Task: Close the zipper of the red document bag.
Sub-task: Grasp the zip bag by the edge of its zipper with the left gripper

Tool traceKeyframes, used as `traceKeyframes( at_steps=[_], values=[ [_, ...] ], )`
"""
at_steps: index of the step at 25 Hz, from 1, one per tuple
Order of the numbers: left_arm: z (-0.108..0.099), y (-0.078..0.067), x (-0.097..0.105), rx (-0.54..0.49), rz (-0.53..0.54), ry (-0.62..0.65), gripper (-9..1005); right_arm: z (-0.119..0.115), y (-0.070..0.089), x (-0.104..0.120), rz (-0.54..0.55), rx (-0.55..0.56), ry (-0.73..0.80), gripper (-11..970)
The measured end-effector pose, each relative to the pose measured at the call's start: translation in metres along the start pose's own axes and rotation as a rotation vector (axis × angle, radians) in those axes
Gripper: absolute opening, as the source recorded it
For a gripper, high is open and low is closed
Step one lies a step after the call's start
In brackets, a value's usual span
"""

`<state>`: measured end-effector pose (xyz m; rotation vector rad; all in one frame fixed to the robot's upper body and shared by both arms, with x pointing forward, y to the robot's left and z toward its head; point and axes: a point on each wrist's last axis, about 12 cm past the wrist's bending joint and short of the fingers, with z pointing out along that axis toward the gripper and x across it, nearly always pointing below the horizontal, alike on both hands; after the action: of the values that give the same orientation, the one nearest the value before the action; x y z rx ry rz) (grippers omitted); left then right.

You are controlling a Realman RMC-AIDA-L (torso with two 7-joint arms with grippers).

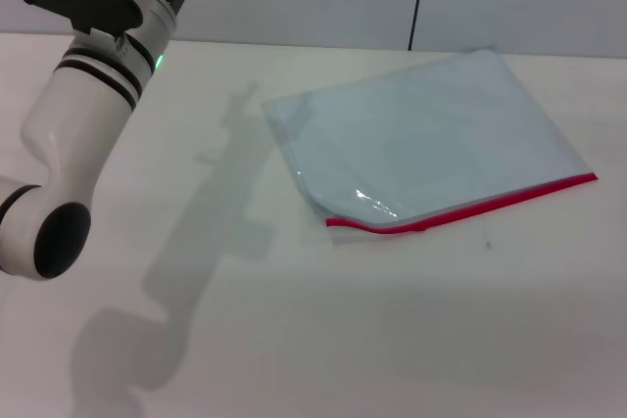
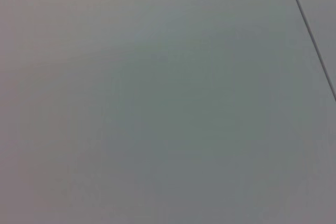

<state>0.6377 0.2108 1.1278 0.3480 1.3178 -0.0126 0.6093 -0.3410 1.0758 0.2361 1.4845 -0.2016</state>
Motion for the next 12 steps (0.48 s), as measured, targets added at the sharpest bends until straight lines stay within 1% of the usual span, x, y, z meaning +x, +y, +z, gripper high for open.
traceKeyframes(
  at_steps=[8,12],
  values=[
    [-0.0018,0.001,0.0017,-0.004,0.0,0.005,894,0.0001,0.0024,0.0,0.0,-0.003,0.0,860],
    [-0.0023,0.0015,0.0023,-0.006,-0.001,0.007,894,-0.0008,0.0012,0.0008,0.0,0.001,0.002,860]
  ],
)
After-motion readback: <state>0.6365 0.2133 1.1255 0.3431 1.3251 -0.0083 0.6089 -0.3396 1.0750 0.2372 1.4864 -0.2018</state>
